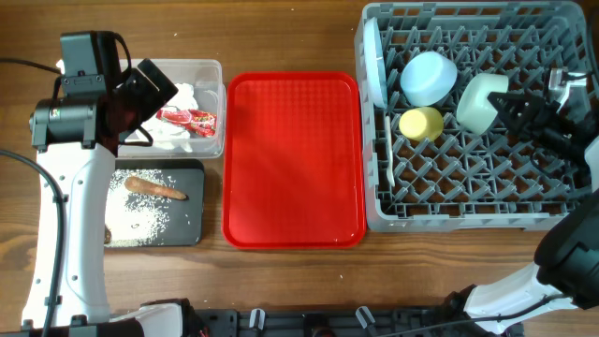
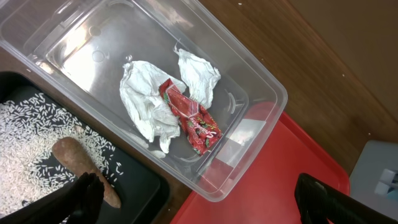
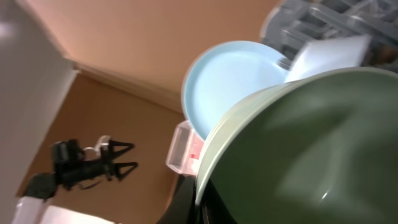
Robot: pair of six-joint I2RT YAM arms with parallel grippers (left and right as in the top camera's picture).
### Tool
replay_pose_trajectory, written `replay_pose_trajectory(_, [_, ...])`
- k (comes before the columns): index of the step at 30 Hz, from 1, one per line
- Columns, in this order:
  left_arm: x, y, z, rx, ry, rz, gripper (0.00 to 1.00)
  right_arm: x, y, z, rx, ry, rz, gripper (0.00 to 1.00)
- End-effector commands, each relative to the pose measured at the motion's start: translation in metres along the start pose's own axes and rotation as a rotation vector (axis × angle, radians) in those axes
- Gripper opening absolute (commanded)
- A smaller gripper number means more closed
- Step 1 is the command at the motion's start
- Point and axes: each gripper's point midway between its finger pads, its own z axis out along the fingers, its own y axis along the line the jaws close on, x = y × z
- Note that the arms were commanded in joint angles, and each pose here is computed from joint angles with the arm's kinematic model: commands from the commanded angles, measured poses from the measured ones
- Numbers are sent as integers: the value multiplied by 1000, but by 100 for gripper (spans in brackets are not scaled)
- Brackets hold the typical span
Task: Sort waste into correct bins and load items into the dishwasher rack
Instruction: 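Carry the teal bowl with the right gripper and set it in the rack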
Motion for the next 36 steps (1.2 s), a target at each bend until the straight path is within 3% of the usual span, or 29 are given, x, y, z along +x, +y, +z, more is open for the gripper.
replay_pose_trajectory(1, [-3,2,-1,-8,-15,0,100,8,-25,0,97,25,41,4])
replay_pose_trajectory(4, [-3,2,-1,-8,-15,1,100,23,-53,-16,278,45,199,6])
replay_pose_trajectory(6, [-3,2,-1,-8,-15,1,100,27,-64,-35,347,25,257,12])
replay_pose_trajectory(12, [-3,2,-1,-9,-14,1,100,34,-83,-91,473,-60,389,18])
replay_pose_trajectory(14, [-3,2,-1,-8,-15,1,100,41,-87,-108,549,-64,421,26])
replay_pose_trajectory(15, [-3,2,-1,-8,-15,1,100,42,-88,-114,598,-72,445,37])
replay_pose_trajectory(18, [-3,2,-1,-9,-14,1,100,37,-80,-137,789,-97,436,49])
replay_pose_trajectory(19, [-3,2,-1,-9,-14,1,100,29,-68,-148,867,-130,414,58])
replay_pose_trajectory(22, [-3,2,-1,-8,-15,0,100,9,-21,-170,1014,-258,298,67])
replay_pose_trajectory(25, [-3,2,-1,-9,-14,1,100,-10,44,-141,972,-283,-17,75])
replay_pose_trajectory(26, [-3,2,-1,-9,-14,1,100,-14,67,-114,941,-234,-187,83])
replay_pose_trajectory(27, [-3,2,-1,-8,-15,1,100,-14,81,-91,905,-196,-276,100])
replay_pose_trajectory(31, [-3,2,-1,-8,-15,1,100,19,106,3,731,29,-439,100])
replay_pose_trajectory(36, [-3,2,-1,-9,-14,1,100,36,107,33,679,118,-458,100])
